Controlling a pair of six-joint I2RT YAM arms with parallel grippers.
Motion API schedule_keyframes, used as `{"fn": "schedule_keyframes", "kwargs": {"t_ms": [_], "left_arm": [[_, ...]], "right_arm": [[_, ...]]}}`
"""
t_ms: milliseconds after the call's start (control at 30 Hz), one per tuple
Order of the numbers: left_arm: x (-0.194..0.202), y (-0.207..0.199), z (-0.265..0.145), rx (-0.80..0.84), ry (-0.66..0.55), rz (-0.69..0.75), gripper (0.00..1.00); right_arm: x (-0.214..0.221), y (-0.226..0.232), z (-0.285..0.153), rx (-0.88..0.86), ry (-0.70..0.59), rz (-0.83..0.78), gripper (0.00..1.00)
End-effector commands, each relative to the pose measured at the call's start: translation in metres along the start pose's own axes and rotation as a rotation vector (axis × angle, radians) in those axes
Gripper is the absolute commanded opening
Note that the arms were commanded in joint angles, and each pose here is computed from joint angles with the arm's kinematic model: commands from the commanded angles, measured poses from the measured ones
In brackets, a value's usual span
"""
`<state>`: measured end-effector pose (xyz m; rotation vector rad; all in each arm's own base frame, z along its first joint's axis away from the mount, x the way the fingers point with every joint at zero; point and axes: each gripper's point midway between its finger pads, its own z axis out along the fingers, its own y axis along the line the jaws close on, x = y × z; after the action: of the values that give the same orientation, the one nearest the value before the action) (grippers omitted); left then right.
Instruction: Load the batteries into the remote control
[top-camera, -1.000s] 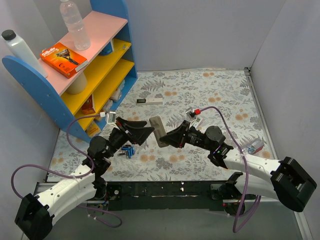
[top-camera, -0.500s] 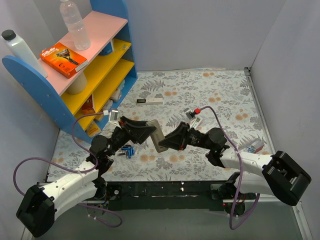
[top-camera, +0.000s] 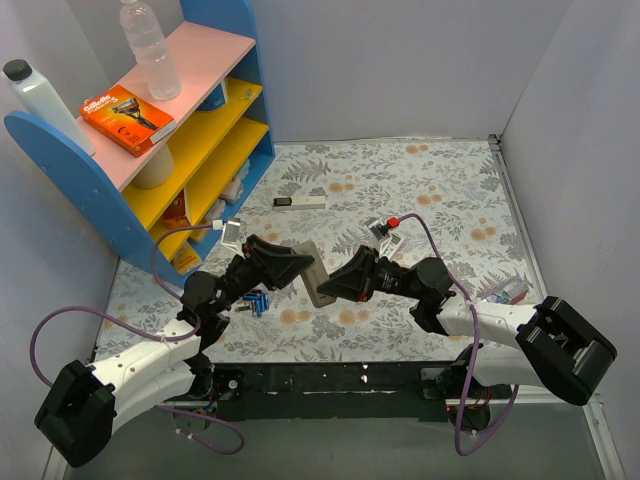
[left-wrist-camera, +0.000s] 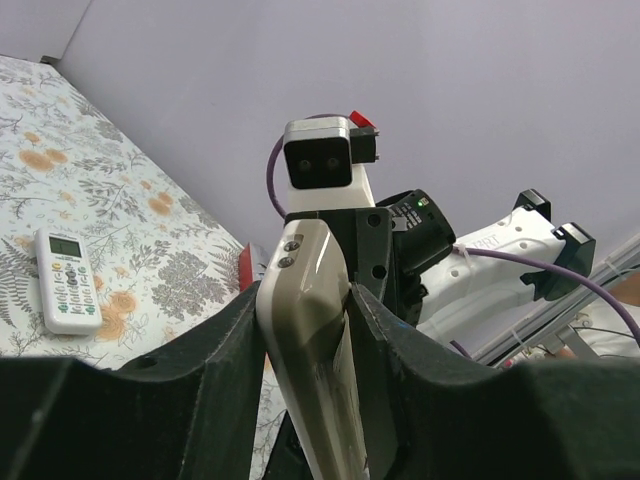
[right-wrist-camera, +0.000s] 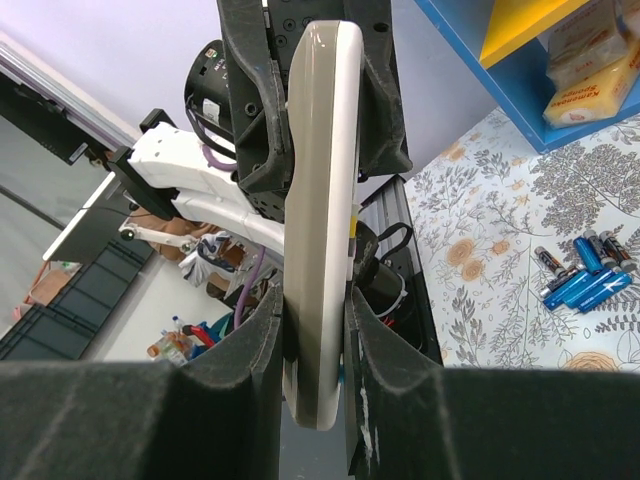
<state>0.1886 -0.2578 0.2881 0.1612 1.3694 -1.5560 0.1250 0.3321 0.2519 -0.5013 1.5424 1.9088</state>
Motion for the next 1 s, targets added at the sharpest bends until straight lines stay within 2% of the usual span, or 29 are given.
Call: {"fn": "schedule_keyframes", "kwargs": {"t_ms": [0, 367, 500, 667, 700, 800, 833, 900, 967], "left_arm": [[-0.002, -0.007, -0.001, 0.038, -0.003, 0.013, 0.35], [0.002, -0.014, 0.0, 0.079, 0.026, 0.003, 0.39], [0.004, -0.014, 0.001, 0.085, 0.036, 0.001, 0.37], [0.004, -0.015, 0.001, 0.09, 0.036, -0.002, 0.19], [0.003, -0.016, 0.002, 0.093, 0.035, -0.001, 0.12], [0.001, -0.015, 0.002, 0.083, 0.022, -0.009, 0.0], [0.001, -0.011, 0.002, 0.064, 0.02, -0.018, 0.0], [-0.001, -0.008, 0.001, 0.04, 0.004, -0.031, 0.0], [-0.003, 0.005, 0.001, -0.035, -0.014, -0.056, 0.0]], "right_arm": [[-0.011, 0.019, 0.001, -0.079, -0.035, -0.048, 0.01], [-0.01, 0.023, 0.001, -0.102, -0.033, -0.033, 0.01], [-0.01, 0.023, 0.002, -0.103, -0.032, -0.034, 0.01], [-0.009, 0.021, 0.002, -0.1, -0.027, -0.031, 0.01], [-0.009, 0.021, 0.002, -0.1, -0.027, -0.031, 0.01], [-0.008, 0.018, 0.002, -0.095, -0.022, -0.03, 0.01], [-0.007, 0.017, 0.002, -0.091, -0.022, -0.032, 0.01], [-0.006, 0.014, 0.002, -0.081, -0.023, -0.054, 0.08], [-0.007, 0.012, 0.001, -0.065, -0.02, -0.082, 0.25]]}}
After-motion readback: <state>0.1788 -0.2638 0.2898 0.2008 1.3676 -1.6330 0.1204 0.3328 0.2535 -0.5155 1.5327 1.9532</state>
